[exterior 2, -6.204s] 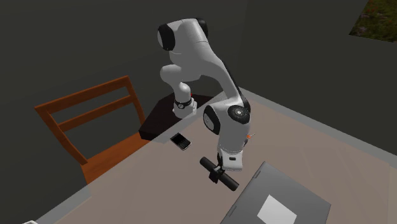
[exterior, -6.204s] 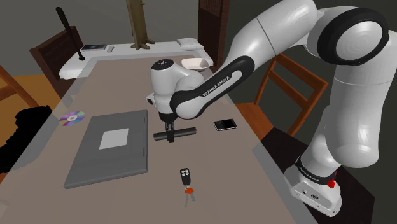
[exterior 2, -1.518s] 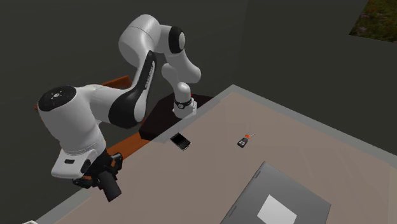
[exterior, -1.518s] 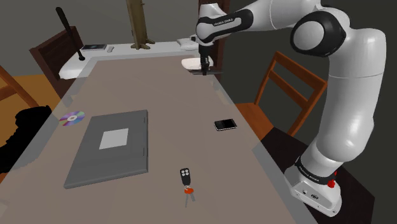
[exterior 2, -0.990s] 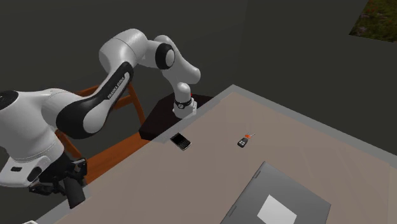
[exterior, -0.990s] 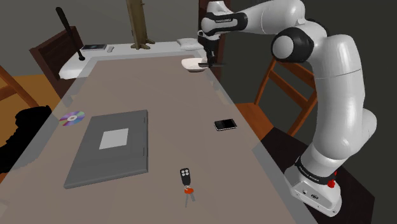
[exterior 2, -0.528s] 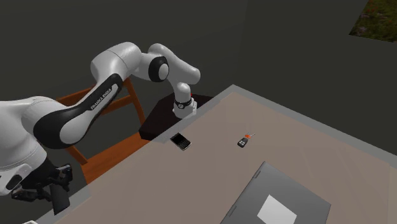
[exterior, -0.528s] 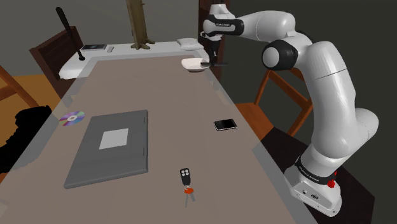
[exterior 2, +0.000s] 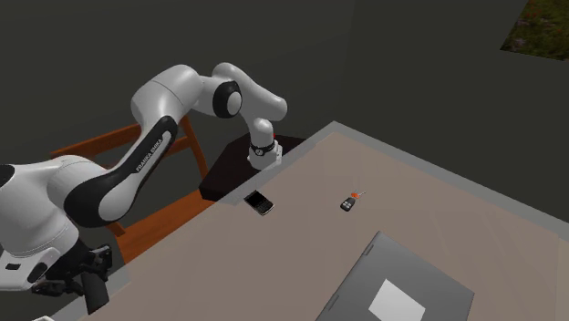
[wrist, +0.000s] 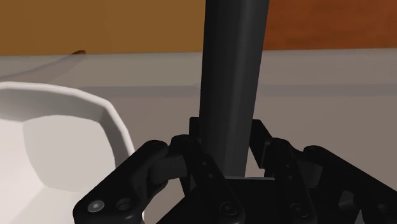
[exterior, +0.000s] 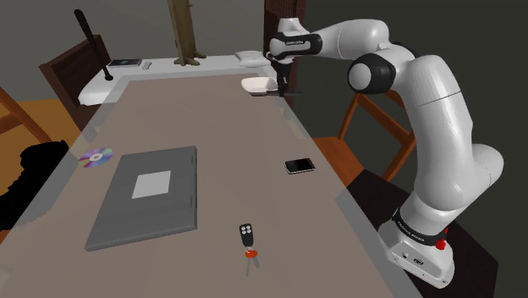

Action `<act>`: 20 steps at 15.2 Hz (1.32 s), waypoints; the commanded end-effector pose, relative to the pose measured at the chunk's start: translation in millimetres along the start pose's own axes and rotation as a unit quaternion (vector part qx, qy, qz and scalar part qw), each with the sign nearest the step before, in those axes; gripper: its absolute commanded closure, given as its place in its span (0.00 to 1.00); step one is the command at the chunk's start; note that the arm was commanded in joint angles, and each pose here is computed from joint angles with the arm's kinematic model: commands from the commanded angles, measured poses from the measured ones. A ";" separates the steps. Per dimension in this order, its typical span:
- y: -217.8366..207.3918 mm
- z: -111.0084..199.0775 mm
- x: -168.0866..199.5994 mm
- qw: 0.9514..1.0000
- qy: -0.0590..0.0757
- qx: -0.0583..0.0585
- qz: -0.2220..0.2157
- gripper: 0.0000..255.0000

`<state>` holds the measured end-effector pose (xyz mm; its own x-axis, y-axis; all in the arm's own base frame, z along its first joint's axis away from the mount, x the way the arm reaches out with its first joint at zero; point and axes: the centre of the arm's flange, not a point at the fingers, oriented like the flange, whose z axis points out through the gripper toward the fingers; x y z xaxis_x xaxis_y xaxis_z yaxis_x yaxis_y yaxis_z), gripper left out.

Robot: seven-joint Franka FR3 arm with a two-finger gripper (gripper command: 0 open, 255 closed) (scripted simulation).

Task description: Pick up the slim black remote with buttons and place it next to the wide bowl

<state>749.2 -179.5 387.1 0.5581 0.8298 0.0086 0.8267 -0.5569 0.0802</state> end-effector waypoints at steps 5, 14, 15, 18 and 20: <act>-2.4 31.8 -0.2 1.000 0.000 -0.001 0.000 1.00; -4.2 54.0 -0.4 1.000 0.000 -0.001 0.000 1.00; -4.2 54.0 -0.4 1.000 0.000 -0.001 0.000 1.00; -4.2 54.0 -0.4 1.000 0.000 -0.001 0.000 0.00; -4.2 54.0 -0.4 1.000 0.000 -0.001 0.000 0.00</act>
<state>749.3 -179.6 333.0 0.5581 0.8297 0.0088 0.8266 -0.5569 0.0812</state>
